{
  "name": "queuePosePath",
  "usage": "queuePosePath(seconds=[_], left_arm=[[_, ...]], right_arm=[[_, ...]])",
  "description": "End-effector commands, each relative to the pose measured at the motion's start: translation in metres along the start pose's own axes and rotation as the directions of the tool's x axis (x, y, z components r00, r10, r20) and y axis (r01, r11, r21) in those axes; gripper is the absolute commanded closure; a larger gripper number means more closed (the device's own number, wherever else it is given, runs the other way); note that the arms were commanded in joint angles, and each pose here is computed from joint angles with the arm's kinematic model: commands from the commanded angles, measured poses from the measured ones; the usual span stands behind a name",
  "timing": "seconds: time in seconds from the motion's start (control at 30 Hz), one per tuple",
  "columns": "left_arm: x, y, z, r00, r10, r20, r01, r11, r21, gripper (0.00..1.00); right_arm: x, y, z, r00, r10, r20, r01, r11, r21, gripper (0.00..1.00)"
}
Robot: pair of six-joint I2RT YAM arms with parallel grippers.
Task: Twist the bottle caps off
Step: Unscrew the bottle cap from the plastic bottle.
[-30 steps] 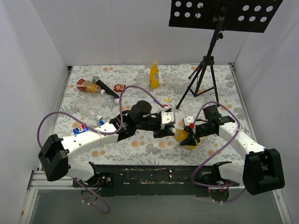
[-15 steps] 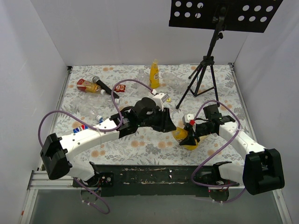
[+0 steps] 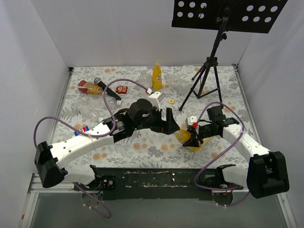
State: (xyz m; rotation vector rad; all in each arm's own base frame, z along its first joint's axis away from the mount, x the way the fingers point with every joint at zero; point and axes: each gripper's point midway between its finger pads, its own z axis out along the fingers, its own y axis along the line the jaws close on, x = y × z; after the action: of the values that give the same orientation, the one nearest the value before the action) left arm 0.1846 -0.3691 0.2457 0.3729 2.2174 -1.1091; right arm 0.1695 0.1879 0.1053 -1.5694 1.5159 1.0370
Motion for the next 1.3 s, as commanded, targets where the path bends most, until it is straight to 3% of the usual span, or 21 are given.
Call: queuePosePath(seconds=[0.0, 0.23, 0.37, 0.5, 0.6, 0.8, 1.27], left_arm=[[-0.024, -0.025, -0.052, 0.952, 0.273, 0.138, -0.290, 0.950, 0.118, 0.05], [-0.014, -0.024, -0.084, 0.781, 0.580, 0.230, -0.619, 0.769, 0.163, 0.02], [-0.003, -0.022, -0.089, 0.614, 0.725, 0.313, -0.788, 0.589, 0.181, 0.02], [0.001, -0.023, -0.085, 0.482, 0.787, 0.384, -0.875, 0.453, 0.171, 0.02], [-0.002, -0.025, -0.075, 0.424, 0.814, 0.397, -0.905, 0.393, 0.162, 0.02], [0.006, -0.026, -0.043, 0.390, 0.850, 0.354, -0.917, 0.323, 0.235, 0.02], [0.014, -0.031, -0.008, 0.418, 0.860, 0.292, -0.882, 0.307, 0.358, 0.37]], right_arm=[[-0.022, -0.010, -0.004, 0.994, -0.091, 0.055, 0.090, 0.996, 0.017, 0.99], [-0.022, -0.007, -0.005, 0.993, -0.104, 0.061, 0.103, 0.995, 0.013, 0.99], [-0.022, -0.004, -0.007, 0.991, -0.114, 0.071, 0.114, 0.993, 0.009, 0.99], [-0.023, -0.001, -0.009, 0.986, -0.145, 0.080, 0.145, 0.989, 0.004, 0.99], [-0.022, 0.000, -0.009, 0.986, -0.149, 0.078, 0.149, 0.989, 0.002, 0.99], [-0.022, 0.000, -0.009, 0.985, -0.153, 0.078, 0.153, 0.988, 0.002, 0.99], [-0.024, 0.001, -0.010, 0.983, -0.162, 0.084, 0.163, 0.987, 0.000, 0.99]])
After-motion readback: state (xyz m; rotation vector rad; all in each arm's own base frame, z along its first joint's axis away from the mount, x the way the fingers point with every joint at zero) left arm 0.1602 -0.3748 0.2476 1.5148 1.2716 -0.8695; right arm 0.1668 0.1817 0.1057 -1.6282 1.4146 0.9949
